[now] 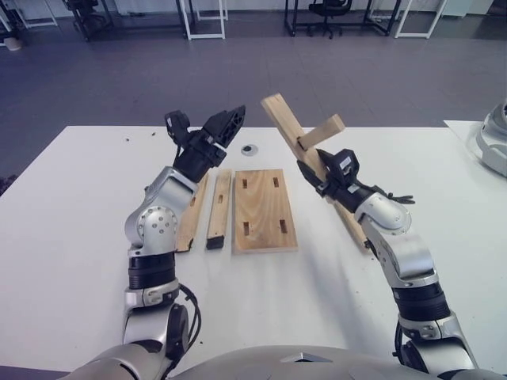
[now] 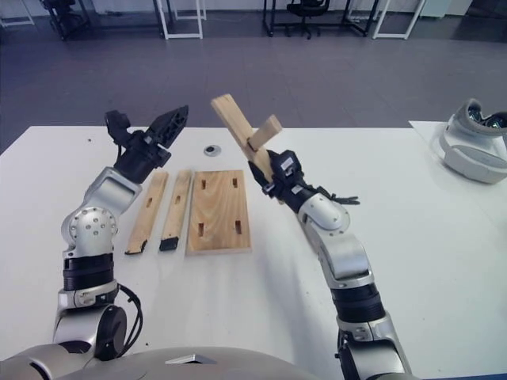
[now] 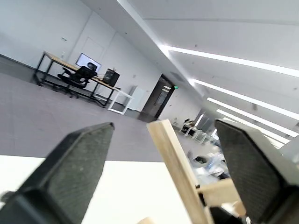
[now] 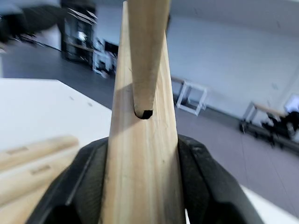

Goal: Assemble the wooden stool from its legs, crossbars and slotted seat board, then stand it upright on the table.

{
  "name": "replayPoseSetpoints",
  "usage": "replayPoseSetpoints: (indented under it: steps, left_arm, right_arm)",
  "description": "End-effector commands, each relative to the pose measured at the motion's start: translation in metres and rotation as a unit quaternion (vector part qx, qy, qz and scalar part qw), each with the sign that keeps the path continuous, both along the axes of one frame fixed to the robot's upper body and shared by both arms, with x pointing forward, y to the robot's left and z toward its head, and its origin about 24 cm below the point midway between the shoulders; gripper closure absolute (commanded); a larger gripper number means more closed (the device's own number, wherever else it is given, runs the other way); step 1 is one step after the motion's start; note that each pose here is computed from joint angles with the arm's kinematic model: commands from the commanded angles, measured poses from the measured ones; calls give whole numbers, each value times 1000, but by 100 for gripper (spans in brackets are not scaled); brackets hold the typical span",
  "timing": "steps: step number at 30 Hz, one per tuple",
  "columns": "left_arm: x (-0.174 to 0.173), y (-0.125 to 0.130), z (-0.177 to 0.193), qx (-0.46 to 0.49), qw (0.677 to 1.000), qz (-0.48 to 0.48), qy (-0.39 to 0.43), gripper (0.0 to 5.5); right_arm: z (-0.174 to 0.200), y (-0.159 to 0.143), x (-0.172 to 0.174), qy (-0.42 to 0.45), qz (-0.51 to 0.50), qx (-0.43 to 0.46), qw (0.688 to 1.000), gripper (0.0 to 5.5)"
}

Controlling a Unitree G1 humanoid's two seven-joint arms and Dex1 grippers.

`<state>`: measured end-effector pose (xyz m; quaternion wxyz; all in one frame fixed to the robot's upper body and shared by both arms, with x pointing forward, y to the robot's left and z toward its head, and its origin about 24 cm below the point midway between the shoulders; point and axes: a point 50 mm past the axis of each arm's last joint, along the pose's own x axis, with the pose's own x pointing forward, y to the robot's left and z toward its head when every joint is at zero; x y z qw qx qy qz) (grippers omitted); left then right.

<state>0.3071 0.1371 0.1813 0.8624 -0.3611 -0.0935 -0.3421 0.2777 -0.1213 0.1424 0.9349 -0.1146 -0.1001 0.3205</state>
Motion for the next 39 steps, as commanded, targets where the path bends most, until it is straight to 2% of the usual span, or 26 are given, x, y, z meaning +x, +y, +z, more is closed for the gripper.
replayPoseSetpoints:
  steps: [1, 9, 12, 16, 25, 27, 32, 34, 37, 39]
  left_arm:
    - [0, -5, 9, -55, 997, -39, 22, 118]
    - [-11, -15, 14, -84, 992, -95, 29, 118]
    - [-17, -20, 14, -119, 986, -115, 29, 172]
    - [-25, -22, 4, -113, 985, -124, 46, 243]
    - [-32, -11, -5, -136, 983, -101, 76, 412]
    - [-33, -8, -4, -138, 983, -90, 78, 425]
    - [-36, 17, -7, -127, 987, -4, 100, 446]
    - [-41, 32, -13, -95, 988, 54, 112, 448]
    - [-58, 61, -24, -56, 970, 184, 146, 448]
    - [-70, 64, -30, -46, 958, 229, 169, 448]
  right_arm:
    - [20, 16, -6, -82, 50, -21, 995, 342]
    - [15, 27, -14, -95, 89, -37, 991, 342]
    - [15, 28, -15, -104, 97, -47, 989, 342]
    - [18, 27, -16, -115, 110, -45, 986, 342]
    - [14, 26, -20, -107, 114, -43, 987, 342]
    - [12, 27, -21, -101, 116, -43, 987, 283]
    - [-1, 20, -21, -73, 95, -62, 991, 196]
    - [-14, 9, -20, -53, 68, -93, 992, 190]
    - [-43, -16, -20, -8, 21, -156, 987, 190]
    - [-61, -27, -20, 12, 5, -212, 977, 190]
